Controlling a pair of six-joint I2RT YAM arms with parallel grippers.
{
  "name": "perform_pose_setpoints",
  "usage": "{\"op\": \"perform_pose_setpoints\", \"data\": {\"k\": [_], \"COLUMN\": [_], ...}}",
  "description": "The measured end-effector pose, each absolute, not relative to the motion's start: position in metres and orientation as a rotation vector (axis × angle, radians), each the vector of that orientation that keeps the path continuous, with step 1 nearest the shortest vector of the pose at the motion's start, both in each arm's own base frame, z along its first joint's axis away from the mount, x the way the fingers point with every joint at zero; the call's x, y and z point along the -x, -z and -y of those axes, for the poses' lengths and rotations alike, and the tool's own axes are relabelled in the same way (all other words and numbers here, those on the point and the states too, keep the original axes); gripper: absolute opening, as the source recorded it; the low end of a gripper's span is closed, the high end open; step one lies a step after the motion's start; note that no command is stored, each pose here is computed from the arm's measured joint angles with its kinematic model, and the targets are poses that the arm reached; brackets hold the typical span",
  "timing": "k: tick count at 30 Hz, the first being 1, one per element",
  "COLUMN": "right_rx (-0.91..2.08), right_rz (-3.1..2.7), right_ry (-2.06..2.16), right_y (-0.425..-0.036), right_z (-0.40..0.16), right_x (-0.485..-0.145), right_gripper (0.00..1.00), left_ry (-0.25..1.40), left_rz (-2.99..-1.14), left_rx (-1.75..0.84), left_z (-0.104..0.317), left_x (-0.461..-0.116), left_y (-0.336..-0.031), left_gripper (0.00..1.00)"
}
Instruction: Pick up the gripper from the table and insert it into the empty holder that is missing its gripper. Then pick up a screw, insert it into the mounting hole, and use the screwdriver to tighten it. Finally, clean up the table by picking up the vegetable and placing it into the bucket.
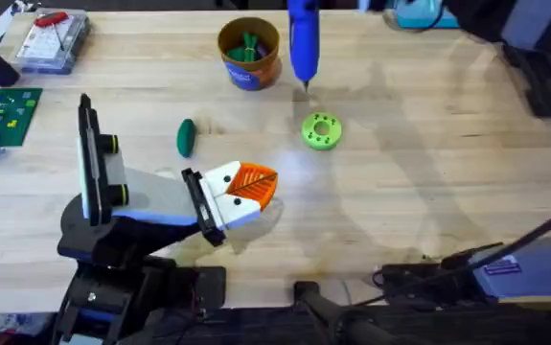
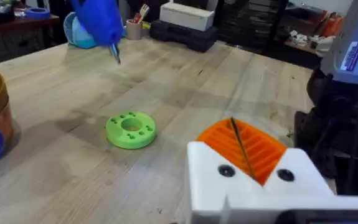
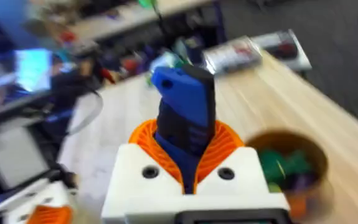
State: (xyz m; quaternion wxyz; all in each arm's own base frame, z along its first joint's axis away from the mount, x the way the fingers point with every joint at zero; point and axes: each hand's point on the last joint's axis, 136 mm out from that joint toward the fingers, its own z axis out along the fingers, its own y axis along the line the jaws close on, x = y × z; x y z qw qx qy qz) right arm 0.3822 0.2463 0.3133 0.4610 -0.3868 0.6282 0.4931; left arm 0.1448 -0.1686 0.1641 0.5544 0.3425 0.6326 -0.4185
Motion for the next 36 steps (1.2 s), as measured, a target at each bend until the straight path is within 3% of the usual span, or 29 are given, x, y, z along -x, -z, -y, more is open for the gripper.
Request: {"op": "perform_pose_setpoints", "data": {"k": [5, 10, 20, 27, 31, 36], "right_rx": [0.990, 1.083, 1.117, 1.153, 1.183, 1.274], "right_rz": [-1.796, -1.957, -2.074, -2.173, -2.230, -2.354], "right_ry": [-0.999, -0.758, -0.065, 0.175, 0.220, 0.262], "right_y": [-0.242, -0.200, -0.209, -0.191, -0.170, -0.115], "right_z": [-0.250, -0.218, -0.127, -0.089, -0.074, -0.052], "right_x": [-0.386, -0.383, -0.400, -0.404, -0.410, -0.417], "right_gripper": [0.048, 0.047, 0.049, 0.049, 0.047, 0.046], "left_ry": [0.989, 0.989, 0.989, 0.989, 0.989, 0.989], "left_rz": [-1.495, -1.495, -1.495, -1.495, -1.495, -1.495], "left_rx": [-0.809, -0.809, -0.809, -0.809, -0.809, -0.809], "left_z": [0.169, 0.169, 0.169, 0.169, 0.169, 0.169], "left_x": [-0.145, -0.145, -0.145, -0.145, -0.145, -0.145], "left_y": [-0.164, -0.164, -0.164, -0.164, -0.164, -0.164], "left_gripper": [0.014, 0.014, 0.014, 0.014, 0.007, 0.007]}}
